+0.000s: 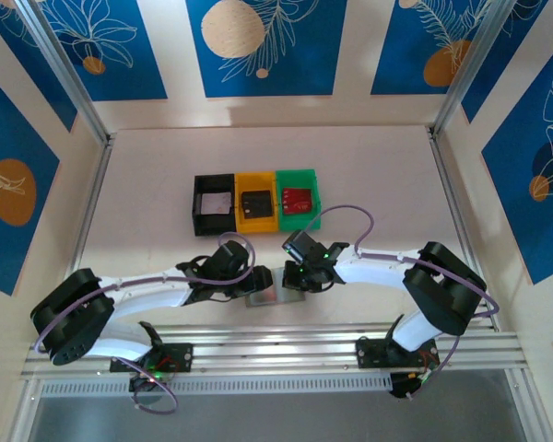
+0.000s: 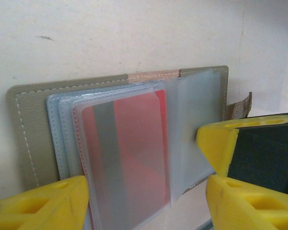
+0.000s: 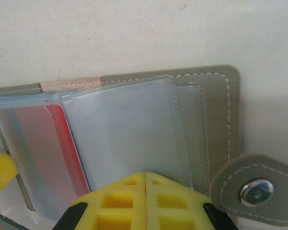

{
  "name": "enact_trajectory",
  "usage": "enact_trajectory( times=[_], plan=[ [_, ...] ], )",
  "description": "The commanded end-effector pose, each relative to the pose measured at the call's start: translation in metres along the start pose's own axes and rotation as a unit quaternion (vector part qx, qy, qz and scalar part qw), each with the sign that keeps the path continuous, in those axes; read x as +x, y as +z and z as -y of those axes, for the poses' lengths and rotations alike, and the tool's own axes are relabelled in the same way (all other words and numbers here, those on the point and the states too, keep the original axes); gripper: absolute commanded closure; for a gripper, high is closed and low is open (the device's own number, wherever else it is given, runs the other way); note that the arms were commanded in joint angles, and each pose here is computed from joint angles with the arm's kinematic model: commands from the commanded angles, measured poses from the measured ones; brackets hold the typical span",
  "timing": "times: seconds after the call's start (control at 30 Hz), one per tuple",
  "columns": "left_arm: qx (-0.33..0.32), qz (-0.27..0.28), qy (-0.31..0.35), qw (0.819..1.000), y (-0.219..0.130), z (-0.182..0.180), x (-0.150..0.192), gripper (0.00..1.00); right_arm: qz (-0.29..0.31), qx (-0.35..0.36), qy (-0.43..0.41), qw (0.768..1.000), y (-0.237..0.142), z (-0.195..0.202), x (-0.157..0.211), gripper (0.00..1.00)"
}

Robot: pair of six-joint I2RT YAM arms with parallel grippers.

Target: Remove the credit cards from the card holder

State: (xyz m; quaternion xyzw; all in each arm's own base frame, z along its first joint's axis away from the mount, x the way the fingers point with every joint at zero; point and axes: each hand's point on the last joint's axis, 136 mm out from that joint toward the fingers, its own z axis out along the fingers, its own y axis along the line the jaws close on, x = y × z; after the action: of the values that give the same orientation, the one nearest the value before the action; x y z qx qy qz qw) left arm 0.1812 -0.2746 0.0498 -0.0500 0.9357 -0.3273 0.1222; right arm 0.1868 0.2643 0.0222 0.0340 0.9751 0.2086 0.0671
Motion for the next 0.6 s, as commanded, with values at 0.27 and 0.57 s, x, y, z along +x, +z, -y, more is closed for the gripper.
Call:
enact_trajectory(
  times=[0.27, 0.57],
  plan=[
    [0.054, 0.018, 0.009, 0.998, -0.01, 0.033, -0.01, 0.35, -0.017, -0.003, 0.006, 1.0, 0.003, 0.003, 0.008, 0.98],
    [0.08, 0.02, 0.005, 0.997, -0.012, 0.047, -0.012, 0.35, -0.014, -0.006, 0.006, 1.0, 0.001, 0.002, 0.008, 0.98]
  ],
)
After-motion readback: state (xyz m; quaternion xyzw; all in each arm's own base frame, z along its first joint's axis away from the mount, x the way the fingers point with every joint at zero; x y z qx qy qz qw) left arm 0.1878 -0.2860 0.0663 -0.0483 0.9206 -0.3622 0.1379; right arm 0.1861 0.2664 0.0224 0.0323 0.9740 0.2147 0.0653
